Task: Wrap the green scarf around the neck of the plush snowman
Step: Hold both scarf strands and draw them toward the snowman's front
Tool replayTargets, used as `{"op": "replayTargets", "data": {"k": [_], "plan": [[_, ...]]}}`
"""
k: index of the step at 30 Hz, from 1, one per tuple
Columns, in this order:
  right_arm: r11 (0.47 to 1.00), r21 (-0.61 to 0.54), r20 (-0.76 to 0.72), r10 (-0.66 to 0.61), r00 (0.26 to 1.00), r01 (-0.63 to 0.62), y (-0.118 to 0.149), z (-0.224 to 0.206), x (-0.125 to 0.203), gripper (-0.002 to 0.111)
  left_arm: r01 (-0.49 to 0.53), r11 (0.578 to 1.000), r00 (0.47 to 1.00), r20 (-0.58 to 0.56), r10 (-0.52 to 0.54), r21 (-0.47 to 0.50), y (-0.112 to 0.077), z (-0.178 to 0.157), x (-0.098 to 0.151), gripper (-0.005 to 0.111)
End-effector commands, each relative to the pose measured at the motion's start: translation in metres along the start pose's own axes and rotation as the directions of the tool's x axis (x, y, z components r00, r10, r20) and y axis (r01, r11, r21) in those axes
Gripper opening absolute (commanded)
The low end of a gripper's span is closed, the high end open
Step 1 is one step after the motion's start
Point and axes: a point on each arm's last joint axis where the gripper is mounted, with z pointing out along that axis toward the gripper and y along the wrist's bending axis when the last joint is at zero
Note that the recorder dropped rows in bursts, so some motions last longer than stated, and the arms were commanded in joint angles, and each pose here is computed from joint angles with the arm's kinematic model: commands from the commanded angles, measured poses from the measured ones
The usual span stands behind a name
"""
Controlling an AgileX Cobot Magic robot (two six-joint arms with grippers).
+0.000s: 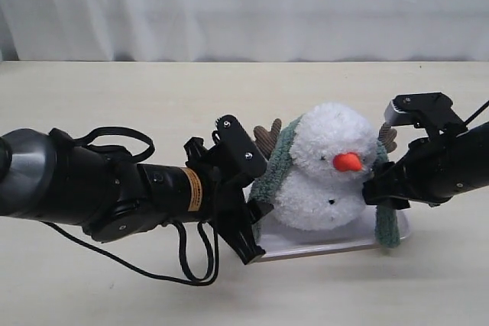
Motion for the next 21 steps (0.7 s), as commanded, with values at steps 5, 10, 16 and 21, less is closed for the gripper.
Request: {"op": "replayTargets", "data": {"k": [5,10,16,21], "plan": [[0.999,-0.025,0.017,-0.021,1.0,0.021,0.002,0.001,-0.001,0.043,0.018,0.999,1.0,0.022,-0.019,0.038,-0.014,0.01,0.002,0.048],[0.999,-0.03,0.021,0.011,1.0,-0.01,0.003,0.001,-0.001,0.043,0.018,0.998,1.0,0.007,-0.018,0.053,-0.017,0.022,0.012,0.04],[0.991,-0.122,-0.015,0.058,0.998,-0.06,0.011,-0.001,0.001,0.004,0.02,0.999,0.995,0.093,-0.022,0.029,-0.011,0.002,-0.011,0.0],[0.961,-0.254,-0.073,0.09,0.993,-0.105,0.024,-0.003,0.004,0.004,0.136,0.988,0.981,0.132,-0.143,0.067,-0.012,-0.004,-0.019,0.0]]}}
